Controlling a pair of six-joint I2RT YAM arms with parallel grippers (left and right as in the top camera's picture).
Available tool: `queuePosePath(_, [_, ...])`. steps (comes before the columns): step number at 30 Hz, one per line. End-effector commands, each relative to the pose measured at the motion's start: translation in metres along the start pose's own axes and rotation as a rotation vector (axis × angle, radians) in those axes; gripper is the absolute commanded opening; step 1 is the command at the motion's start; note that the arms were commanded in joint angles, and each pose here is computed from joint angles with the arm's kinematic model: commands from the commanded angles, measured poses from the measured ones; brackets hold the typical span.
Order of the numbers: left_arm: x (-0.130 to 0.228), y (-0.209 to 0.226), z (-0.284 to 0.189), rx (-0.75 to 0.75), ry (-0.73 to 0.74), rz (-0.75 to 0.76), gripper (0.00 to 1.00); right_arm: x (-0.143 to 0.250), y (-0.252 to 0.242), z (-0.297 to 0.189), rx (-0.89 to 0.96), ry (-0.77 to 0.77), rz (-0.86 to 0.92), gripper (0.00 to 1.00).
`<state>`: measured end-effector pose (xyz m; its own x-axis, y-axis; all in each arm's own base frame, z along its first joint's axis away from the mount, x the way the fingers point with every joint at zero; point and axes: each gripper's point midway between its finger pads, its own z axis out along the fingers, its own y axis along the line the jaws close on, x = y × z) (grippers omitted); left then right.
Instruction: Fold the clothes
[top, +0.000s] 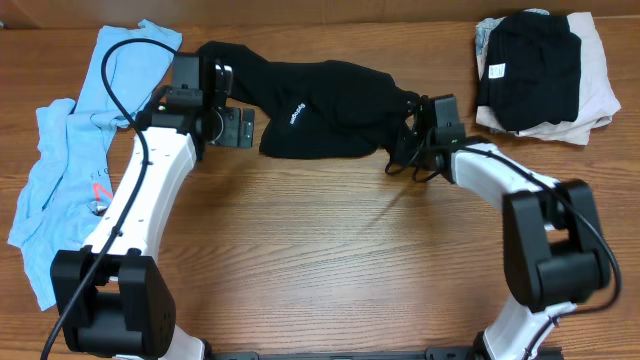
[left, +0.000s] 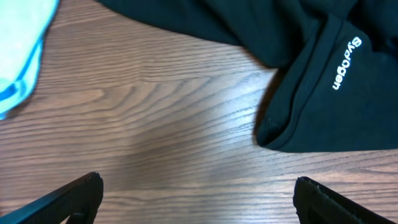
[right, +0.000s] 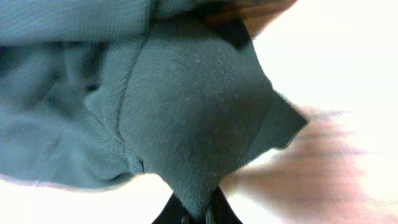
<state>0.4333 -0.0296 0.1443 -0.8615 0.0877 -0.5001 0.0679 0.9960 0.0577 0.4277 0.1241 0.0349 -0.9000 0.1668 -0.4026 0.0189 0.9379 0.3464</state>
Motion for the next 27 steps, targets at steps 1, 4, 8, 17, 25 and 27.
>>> queuePosePath(1, [-0.033, 0.013, -0.024, -0.033, -0.071, -0.012, 1.00, -0.069, 0.051, -0.093, -0.069, -0.193, -0.105, 0.04])
queuePosePath(4, [-0.051, 0.015, -0.045, -0.034, -0.106, -0.012, 1.00, -0.079, 0.077, -0.154, -0.087, -0.206, -0.158, 0.04])
queuePosePath(8, [-0.076, 0.015, -0.072, -0.022, -0.172, -0.014, 1.00, -0.085, 0.111, -0.223, -0.111, -0.225, -0.251, 0.04])
queuePosePath(17, [-0.092, 0.015, -0.092, -0.005, -0.222, -0.019, 1.00, -0.071, 0.197, -0.337, -0.238, -0.332, -0.452, 0.04])
queuePosePath(25, [-0.069, 0.014, -0.086, -0.003, -0.122, -0.011, 1.00, -0.078, 0.202, -0.350, -0.175, -0.396, -0.429, 0.04])
queuePosePath(27, [-0.068, 0.014, -0.085, -0.003, -0.118, -0.010, 1.00, -0.080, 0.199, -0.340, -0.161, -0.372, -0.412, 0.04])
